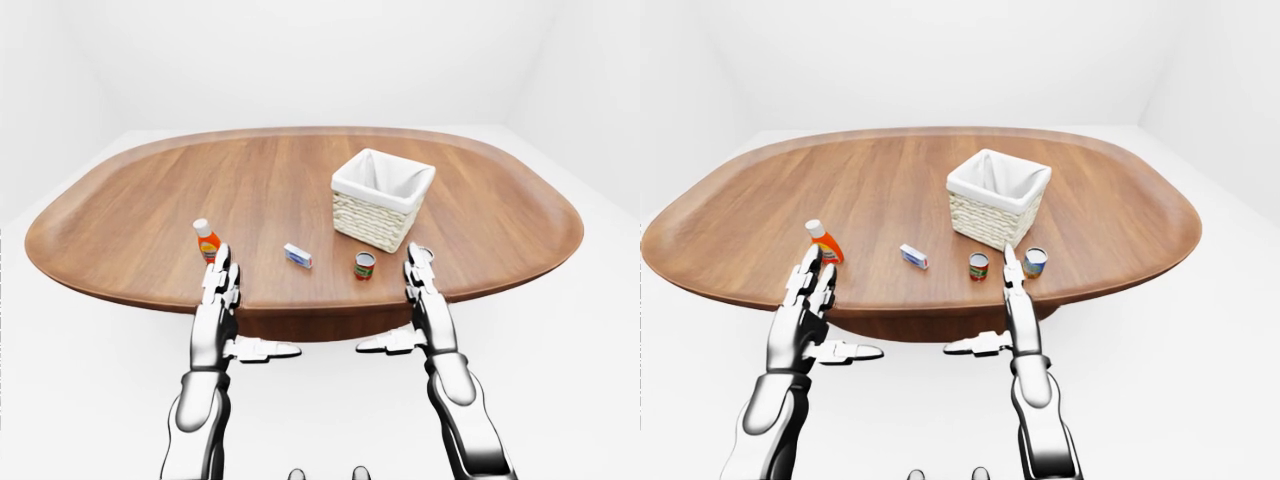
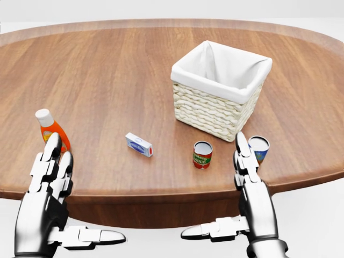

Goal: Pick up the ketchup, and put it in the basket.

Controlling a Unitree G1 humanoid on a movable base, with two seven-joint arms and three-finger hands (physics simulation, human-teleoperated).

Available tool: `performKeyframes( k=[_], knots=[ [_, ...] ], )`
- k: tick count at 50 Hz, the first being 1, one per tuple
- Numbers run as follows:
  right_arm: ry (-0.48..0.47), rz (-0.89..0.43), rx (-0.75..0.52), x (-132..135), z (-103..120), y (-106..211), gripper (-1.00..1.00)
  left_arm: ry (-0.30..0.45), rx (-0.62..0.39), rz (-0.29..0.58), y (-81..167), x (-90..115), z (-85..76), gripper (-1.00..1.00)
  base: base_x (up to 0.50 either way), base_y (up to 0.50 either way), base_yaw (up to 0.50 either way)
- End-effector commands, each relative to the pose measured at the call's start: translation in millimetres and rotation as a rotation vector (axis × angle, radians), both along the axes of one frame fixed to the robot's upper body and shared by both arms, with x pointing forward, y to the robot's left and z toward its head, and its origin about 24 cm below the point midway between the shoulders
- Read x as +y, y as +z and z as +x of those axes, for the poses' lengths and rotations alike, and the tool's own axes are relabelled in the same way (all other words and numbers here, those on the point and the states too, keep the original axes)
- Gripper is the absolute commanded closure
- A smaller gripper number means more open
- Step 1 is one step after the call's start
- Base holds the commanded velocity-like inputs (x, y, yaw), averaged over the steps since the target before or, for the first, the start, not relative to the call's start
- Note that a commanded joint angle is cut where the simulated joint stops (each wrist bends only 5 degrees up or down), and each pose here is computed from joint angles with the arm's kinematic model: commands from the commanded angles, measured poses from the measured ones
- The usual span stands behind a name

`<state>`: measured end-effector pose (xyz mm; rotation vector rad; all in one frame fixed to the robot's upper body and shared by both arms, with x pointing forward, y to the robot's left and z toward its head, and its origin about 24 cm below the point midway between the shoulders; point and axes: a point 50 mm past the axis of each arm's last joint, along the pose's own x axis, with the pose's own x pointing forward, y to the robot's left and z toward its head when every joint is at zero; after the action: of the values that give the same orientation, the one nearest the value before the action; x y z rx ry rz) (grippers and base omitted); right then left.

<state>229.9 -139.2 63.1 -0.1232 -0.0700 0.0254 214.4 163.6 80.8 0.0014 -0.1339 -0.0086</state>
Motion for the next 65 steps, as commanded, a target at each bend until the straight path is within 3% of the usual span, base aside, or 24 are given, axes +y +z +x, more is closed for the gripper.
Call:
performKeyframes(
  k=[1,13,16,29,65],
  knots=[
    [0.049,-0.013,-0.014,6.3,-3.8,0.9,-1.00,-0.005,-0.007,0.006,2.1,0.7,-2.7,-1.00,0.28,0.48,0.00],
    [0.062,-0.030,-0.013,9.3,-4.4,0.1,-1.00,-0.005,-0.005,0.001,2.4,1.5,-2.2,-1.00,0.28,0.49,0.00],
    [0.003,-0.048,0.002,6.5,0.5,-2.0,-1.00,0.000,-0.011,0.003,5.2,1.1,-2.4,-1.00,0.11,0.15,0.00],
    [0.012,-0.056,0.000,8.3,0.0,-2.0,-1.00,-0.004,-0.031,-0.007,8.0,1.4,-6.9,-1.00,0.00,0.00,0.00],
    [-0.010,-0.058,-0.008,6.4,1.2,-1.7,-1.00,0.003,-0.046,-0.016,11.3,5.0,-7.3,-1.00,0.50,0.00,0.00]
  ],
)
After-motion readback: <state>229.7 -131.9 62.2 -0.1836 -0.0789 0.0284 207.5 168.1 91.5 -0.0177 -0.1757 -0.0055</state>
